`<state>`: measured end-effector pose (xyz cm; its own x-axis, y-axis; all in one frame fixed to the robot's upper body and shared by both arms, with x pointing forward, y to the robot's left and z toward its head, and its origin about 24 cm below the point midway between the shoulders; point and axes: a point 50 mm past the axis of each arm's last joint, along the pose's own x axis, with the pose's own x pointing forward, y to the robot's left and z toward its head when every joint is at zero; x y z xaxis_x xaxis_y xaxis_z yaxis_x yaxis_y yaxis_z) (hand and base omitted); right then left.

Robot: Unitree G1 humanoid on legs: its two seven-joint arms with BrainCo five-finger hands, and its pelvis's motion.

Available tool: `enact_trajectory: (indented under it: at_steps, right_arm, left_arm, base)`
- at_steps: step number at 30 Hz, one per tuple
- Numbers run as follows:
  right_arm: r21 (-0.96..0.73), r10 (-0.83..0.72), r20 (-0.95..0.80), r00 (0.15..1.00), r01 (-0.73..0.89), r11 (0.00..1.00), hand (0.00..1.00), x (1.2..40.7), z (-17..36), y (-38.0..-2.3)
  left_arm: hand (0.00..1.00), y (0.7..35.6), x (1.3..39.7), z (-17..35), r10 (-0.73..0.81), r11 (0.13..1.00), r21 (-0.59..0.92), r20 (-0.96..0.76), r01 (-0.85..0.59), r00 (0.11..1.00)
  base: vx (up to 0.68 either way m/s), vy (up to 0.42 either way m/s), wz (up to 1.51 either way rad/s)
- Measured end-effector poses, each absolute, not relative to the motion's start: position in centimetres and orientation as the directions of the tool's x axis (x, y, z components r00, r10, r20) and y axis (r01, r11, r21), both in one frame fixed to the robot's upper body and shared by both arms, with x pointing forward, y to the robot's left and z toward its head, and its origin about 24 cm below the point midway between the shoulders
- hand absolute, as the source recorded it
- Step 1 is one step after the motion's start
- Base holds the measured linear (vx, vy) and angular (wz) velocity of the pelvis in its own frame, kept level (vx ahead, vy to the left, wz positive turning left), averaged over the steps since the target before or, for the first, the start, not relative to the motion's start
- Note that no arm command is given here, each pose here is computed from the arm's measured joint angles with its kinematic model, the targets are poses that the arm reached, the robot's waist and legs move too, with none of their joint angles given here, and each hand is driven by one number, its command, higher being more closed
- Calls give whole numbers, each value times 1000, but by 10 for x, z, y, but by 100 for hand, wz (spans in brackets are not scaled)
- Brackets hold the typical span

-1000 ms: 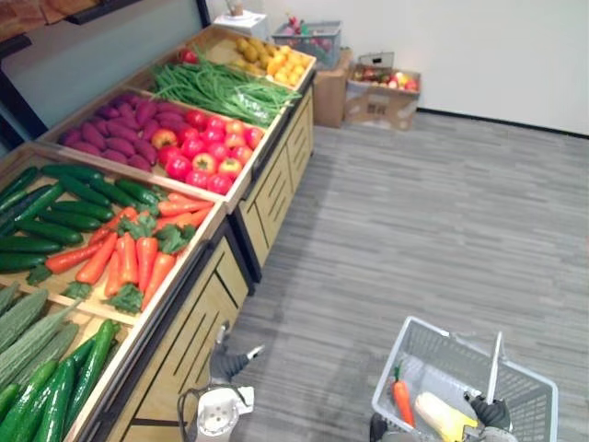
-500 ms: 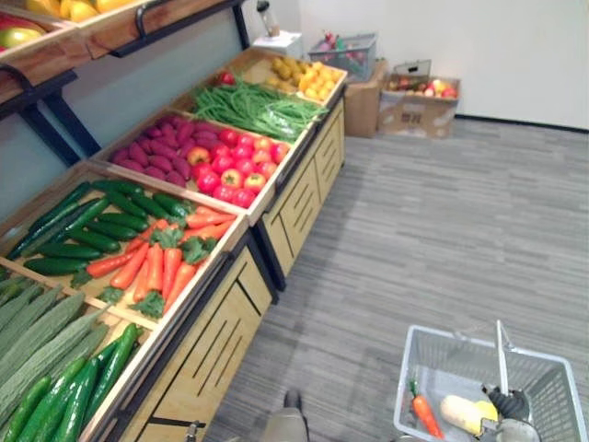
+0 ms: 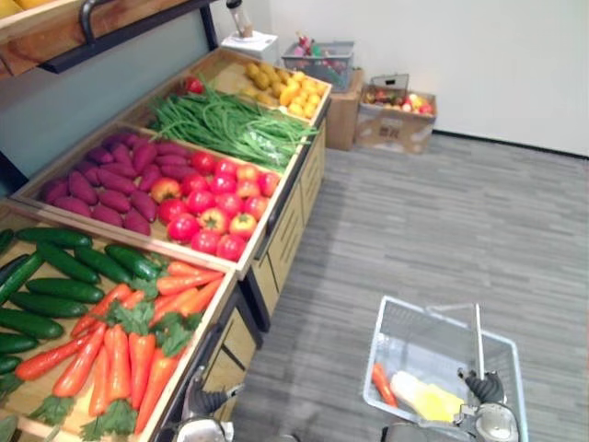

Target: Pick vegetable in the basket

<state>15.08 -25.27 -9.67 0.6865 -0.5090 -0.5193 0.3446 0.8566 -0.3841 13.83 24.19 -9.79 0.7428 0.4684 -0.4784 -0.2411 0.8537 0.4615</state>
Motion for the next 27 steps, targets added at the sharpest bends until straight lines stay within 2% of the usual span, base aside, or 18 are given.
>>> enact_trajectory:
  at_steps: [4, 7, 12, 17, 19, 27]
  right_arm:
    - [-377, -509, -501, 700, 353, 857, 100, 155, -93, -252]
    - [-372, -510, -508, 694, 357, 857, 100, 158, -93, -251]
    - [-376, -521, -518, 678, 367, 851, 100, 153, -95, -254]
    - [-395, -568, -536, 624, 409, 822, 100, 135, -99, -266]
    - [-403, -589, -538, 603, 430, 808, 100, 130, -100, -271]
    - [-418, -611, -548, 571, 446, 792, 100, 122, -102, -276]
  left_arm:
    - [0, 239, 157, -85, 453, 860, 435, -411, -266, 791]
    - [0, 231, 158, -88, 439, 876, 401, -429, -269, 789]
    - [0, 226, 144, -99, 442, 885, 375, -487, -277, 754]
    - [0, 233, 109, -123, 463, 881, 394, -613, -260, 640]
    - [0, 232, 101, -127, 460, 884, 399, -636, -246, 620]
    - [0, 229, 103, -129, 447, 889, 396, -643, -229, 622]
  base:
    - [263, -220, 63]
    - [213, -330, 42]
    - [88, -207, 37]
    - [34, -105, 17]
    - [15, -7, 4]
    - [21, 62, -4]
